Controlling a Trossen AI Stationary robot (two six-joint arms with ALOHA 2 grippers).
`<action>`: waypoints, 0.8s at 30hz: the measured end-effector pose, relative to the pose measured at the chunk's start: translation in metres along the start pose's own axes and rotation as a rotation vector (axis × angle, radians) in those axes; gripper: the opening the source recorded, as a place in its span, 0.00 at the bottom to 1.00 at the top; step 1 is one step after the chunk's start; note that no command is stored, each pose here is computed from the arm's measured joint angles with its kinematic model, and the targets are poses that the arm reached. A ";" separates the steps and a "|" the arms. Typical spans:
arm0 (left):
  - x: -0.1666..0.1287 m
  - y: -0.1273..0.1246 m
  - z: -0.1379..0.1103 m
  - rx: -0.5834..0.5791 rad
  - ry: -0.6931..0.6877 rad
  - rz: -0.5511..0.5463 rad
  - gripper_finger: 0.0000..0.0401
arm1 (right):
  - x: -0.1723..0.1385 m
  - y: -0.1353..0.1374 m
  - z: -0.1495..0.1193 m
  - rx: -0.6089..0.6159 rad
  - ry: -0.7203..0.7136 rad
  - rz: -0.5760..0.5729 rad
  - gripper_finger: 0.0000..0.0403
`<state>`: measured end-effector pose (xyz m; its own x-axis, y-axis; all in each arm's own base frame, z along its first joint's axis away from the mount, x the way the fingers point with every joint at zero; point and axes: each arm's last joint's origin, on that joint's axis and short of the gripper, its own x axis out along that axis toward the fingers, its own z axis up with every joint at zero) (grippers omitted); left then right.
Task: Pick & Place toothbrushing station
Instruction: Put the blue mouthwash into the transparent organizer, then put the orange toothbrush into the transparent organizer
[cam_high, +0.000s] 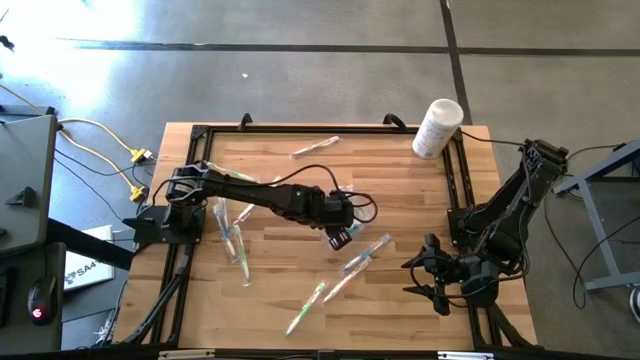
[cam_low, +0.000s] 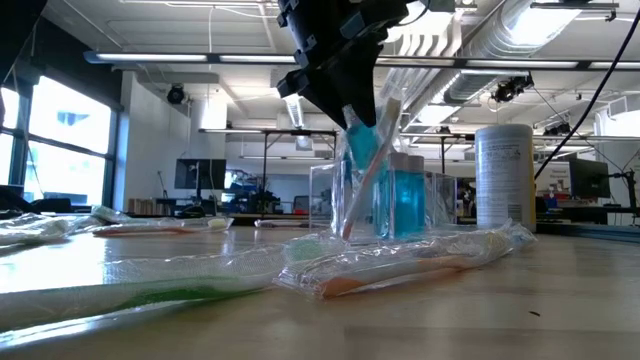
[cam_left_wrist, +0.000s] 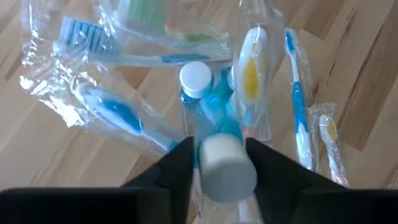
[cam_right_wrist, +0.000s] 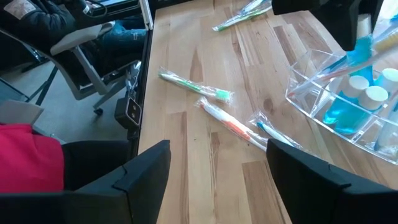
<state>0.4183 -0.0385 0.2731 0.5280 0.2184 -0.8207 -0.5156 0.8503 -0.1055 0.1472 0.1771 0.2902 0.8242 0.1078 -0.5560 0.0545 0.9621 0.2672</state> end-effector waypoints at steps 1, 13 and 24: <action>0.000 0.000 0.000 0.000 -0.001 0.000 0.39 | 0.000 0.000 0.000 0.000 0.000 0.000 0.64; -0.001 0.000 0.000 -0.024 -0.004 0.000 0.54 | 0.000 0.000 0.000 -0.001 0.001 0.000 0.64; -0.045 -0.010 0.020 0.062 -0.007 -0.054 0.54 | 0.000 0.000 0.000 -0.001 0.006 0.004 0.64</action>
<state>0.4131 -0.0477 0.3221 0.5587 0.1745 -0.8108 -0.4432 0.8891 -0.1141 0.1471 0.1772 0.2900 0.8212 0.1127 -0.5594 0.0508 0.9619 0.2685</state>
